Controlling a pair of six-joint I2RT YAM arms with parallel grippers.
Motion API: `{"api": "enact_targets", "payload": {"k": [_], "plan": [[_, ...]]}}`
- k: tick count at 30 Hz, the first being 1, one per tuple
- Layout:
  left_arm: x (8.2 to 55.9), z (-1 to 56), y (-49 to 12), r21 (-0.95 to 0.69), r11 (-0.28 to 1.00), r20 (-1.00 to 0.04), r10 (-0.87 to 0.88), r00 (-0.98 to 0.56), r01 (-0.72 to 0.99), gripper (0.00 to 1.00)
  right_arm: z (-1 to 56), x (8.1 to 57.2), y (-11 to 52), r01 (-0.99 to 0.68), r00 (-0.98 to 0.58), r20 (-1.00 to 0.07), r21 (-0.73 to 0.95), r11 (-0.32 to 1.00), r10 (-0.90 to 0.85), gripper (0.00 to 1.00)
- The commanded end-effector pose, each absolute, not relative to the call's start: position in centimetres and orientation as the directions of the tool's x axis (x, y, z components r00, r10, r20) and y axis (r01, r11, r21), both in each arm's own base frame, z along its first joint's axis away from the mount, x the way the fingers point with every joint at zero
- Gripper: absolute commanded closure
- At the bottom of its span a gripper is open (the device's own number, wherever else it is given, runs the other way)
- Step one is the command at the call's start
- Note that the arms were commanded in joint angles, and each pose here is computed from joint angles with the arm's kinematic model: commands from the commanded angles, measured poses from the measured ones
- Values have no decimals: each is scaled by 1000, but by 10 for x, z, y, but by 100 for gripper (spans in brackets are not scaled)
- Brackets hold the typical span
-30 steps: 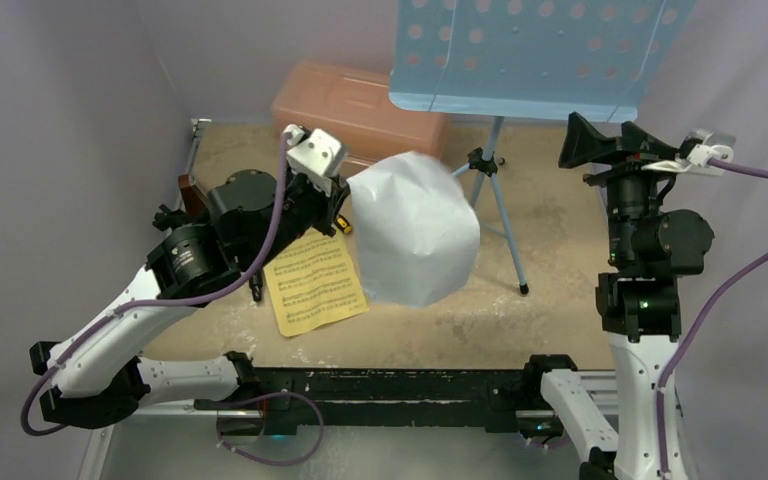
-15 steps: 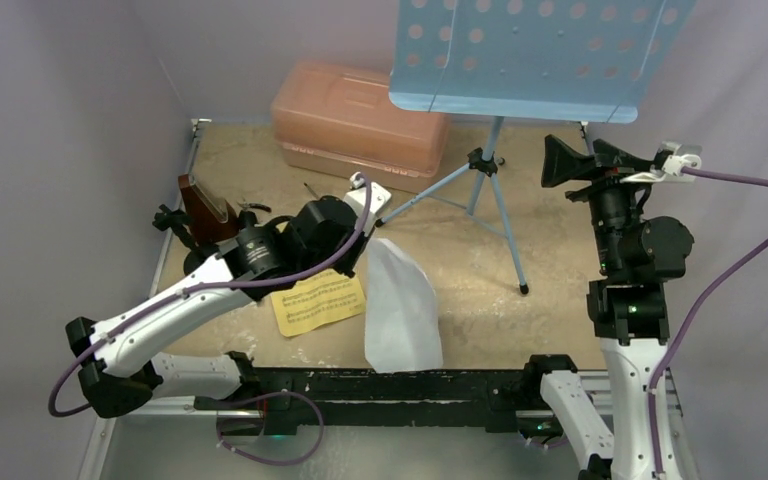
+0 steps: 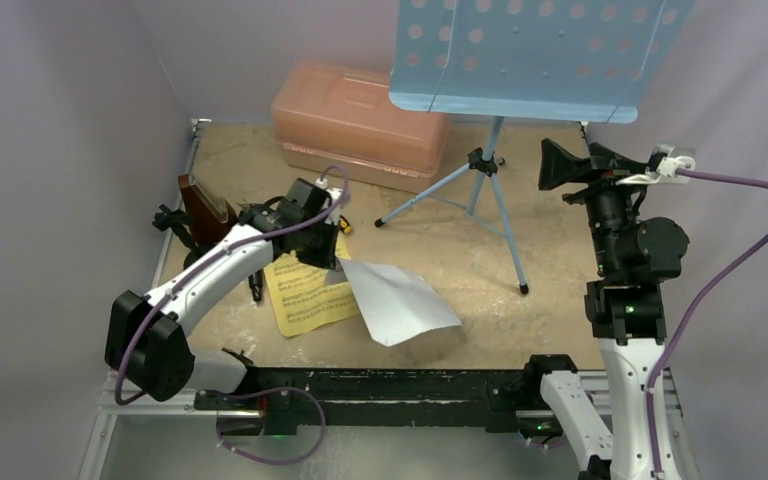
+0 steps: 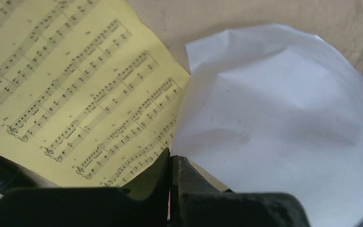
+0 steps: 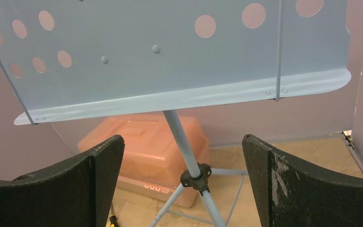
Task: Pack up the instrument practice props
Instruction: Place the sheet music at the center of the board.
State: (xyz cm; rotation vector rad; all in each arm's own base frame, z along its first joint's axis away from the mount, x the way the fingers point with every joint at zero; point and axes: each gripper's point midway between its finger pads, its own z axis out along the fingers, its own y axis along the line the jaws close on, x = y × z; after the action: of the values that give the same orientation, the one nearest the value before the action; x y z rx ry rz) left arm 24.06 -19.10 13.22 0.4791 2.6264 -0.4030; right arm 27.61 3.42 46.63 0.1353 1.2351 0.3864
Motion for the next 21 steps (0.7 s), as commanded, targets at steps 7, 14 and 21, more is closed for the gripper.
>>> {"api": "enact_targets", "payload": {"k": [7,14,21], "plan": [[310,135,-151,-559,828,-416,-236,-878,42,100,477,264,37,-246,323,-876,288,926,358,2],[321,104,-135,-606,789,-299,-346,-889,-103,100,476,259,36,-244,332,-873,286,926,357,2],[327,109,-109,-482,865,-386,-353,-853,-140,100,472,255,63,-373,298,-891,221,901,342,2]]}}
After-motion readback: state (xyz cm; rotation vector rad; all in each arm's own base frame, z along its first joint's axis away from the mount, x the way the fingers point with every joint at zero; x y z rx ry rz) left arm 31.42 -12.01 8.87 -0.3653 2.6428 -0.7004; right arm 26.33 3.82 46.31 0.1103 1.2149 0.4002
